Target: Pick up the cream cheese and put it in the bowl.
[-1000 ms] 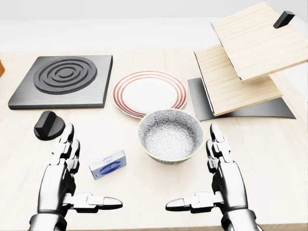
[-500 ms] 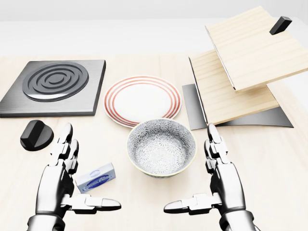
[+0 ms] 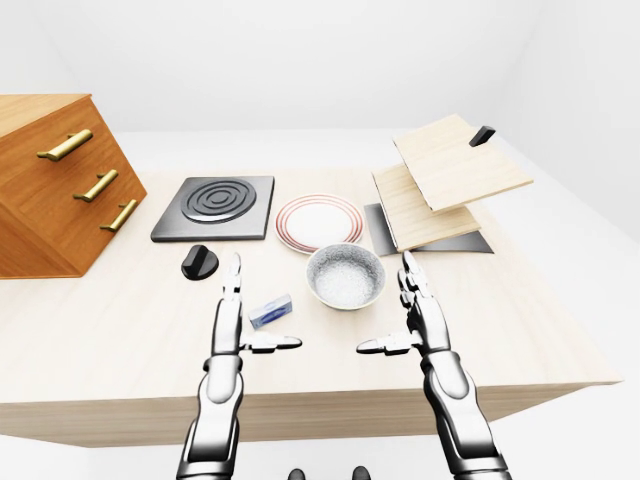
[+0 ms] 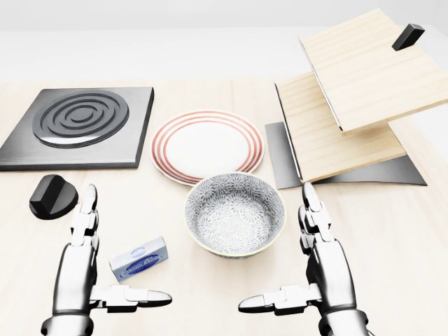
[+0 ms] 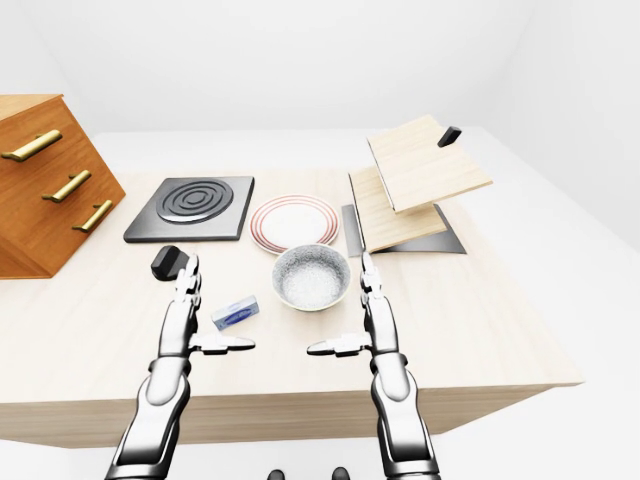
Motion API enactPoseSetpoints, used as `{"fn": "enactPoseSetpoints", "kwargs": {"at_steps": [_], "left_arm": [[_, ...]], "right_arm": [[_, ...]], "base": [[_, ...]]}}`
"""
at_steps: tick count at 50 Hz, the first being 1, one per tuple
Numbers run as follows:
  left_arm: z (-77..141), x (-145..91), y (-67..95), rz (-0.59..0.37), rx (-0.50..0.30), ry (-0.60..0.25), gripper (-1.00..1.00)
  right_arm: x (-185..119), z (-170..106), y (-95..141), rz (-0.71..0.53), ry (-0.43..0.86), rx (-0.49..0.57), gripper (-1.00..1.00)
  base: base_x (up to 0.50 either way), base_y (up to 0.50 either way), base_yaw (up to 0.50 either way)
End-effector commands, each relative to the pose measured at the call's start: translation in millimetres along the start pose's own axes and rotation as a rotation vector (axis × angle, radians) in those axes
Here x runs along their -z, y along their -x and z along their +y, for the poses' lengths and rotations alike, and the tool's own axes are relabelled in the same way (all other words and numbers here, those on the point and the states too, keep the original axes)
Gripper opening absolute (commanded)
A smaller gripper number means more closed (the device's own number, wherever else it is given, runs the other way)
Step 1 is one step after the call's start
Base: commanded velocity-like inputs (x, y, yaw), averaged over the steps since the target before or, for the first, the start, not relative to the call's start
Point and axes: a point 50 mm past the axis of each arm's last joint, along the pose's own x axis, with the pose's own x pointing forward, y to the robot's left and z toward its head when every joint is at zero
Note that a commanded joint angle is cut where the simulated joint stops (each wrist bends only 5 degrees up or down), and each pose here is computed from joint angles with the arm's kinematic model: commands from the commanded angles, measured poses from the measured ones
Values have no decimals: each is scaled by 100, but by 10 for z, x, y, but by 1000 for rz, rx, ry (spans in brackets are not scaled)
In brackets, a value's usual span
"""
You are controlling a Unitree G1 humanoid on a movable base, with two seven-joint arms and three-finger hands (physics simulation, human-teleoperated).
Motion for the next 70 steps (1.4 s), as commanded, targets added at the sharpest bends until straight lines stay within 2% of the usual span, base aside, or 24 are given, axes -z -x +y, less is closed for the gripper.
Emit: {"fn": "enactPoseSetpoints", "kwargs": {"at_steps": [1, 3, 4, 6, 7, 8, 13, 19, 26, 31, 40, 41, 43, 46, 63, 70], "left_arm": [[-66, -59, 41, -24, 94, 37, 100], [-62, -56, 14, -23, 79, -6, 100], [-65, -56, -35, -16, 60, -64, 100], [-78, -76, -64, -26, 71, -82, 100], [-82, -99, -110, -27, 68, -121, 100], [-57, -125, -181, -15, 28, -191, 100], [-67, -154, -353, 29, 33, -292, 100], [-90, -202, -508, 2, 17, -450, 100], [-97, -161, -614, 14, 12, -570, 100], [-110, -132, -624, 20, 28, -627, 100], [-158, -84, -649, 35, 53, -677, 100], [-177, -68, -638, 39, 68, -685, 58], [-188, -62, -638, 41, 69, -690, 36], [-199, -31, -644, 52, 75, -697, 29], [-212, 140, -673, 121, 86, -709, 48], [-226, 243, -698, 165, 90, -718, 42]], "right_arm": [[-7, -2, -11, 5, -8, -1, 100], [16, 4, -22, 8, -5, -1, 100], [12, 8, -20, 8, -5, -1, 100], [8, 13, -17, 8, -3, -2, 100], [5, 13, -16, 7, -3, -1, 100], [4, 13, -14, 7, -1, -1, 100], [4, 11, -16, 7, -1, 0, 100], [2, 2, -16, 7, -2, 1, 100], [-6, -4, -9, 4, -3, 2, 100], [-5, -12, -14, 4, -5, 4, 100], [-17, -21, -7, 1, -6, 5, 100], [-16, -23, -6, 2, -6, 6, 100], [-19, -24, -6, 2, -6, 6, 100], [-22, -27, -1, 1, -7, 7, 100], [-23, -37, 1, 0, -13, 9, 100], [-26, -44, 4, 0, -16, 10, 100]], "base": [[0, 0, 0], [0, 0, 0], [0, 0, 0], [0, 0, 0], [0, 0, 0], [0, 0, 0], [0, 0, 0], [0, 0, 0], [0, 0, 0], [0, 0, 0], [0, 0, 0], [0, 0, 0], [0, 0, 0], [0, 0, 0], [0, 0, 0], [0, 0, 0]]}}
